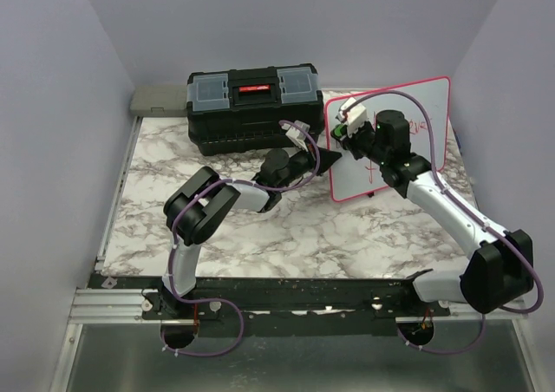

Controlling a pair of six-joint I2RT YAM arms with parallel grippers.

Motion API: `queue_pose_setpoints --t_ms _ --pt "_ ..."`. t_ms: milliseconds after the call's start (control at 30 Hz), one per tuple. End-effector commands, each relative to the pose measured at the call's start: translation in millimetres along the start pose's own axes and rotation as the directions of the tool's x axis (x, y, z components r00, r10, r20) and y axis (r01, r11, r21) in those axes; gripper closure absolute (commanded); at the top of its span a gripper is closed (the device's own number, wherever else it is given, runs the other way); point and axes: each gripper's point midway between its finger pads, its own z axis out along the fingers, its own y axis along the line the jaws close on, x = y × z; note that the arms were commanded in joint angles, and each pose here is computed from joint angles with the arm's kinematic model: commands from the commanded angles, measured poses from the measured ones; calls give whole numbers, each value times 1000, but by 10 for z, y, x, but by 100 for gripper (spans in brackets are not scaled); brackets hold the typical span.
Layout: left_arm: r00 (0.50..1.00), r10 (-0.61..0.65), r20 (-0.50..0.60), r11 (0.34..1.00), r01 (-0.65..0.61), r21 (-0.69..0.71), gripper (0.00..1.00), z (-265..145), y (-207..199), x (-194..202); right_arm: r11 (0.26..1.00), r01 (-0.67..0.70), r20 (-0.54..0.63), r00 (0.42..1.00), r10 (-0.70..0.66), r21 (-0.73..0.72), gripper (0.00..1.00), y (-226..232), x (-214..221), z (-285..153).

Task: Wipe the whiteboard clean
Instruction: Erase the whiteboard at the whiteboard stand.

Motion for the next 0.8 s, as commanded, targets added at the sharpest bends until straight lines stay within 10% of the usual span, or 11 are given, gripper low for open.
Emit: queue_pose_setpoints --t_ms 0,200,500,767 --pt "992 107 -60 993 -109 -44 100 -33 101 102 982 121 -42 991 -129 -142 99 236 150 -139" --pt "992 105 -65 993 -108 -42 100 -27 88 122 970 111 -53 991 -125 -218 99 404 260 -130" --pt "992 103 -76 993 -107 -47 100 -42 88 187 973 -39 143 990 6 228 99 -428 -387 -85" --pt "992 104 -73 993 -107 -39 100 -16 70 174 986 110 -72 990 -120 -127 100 183 178 40"
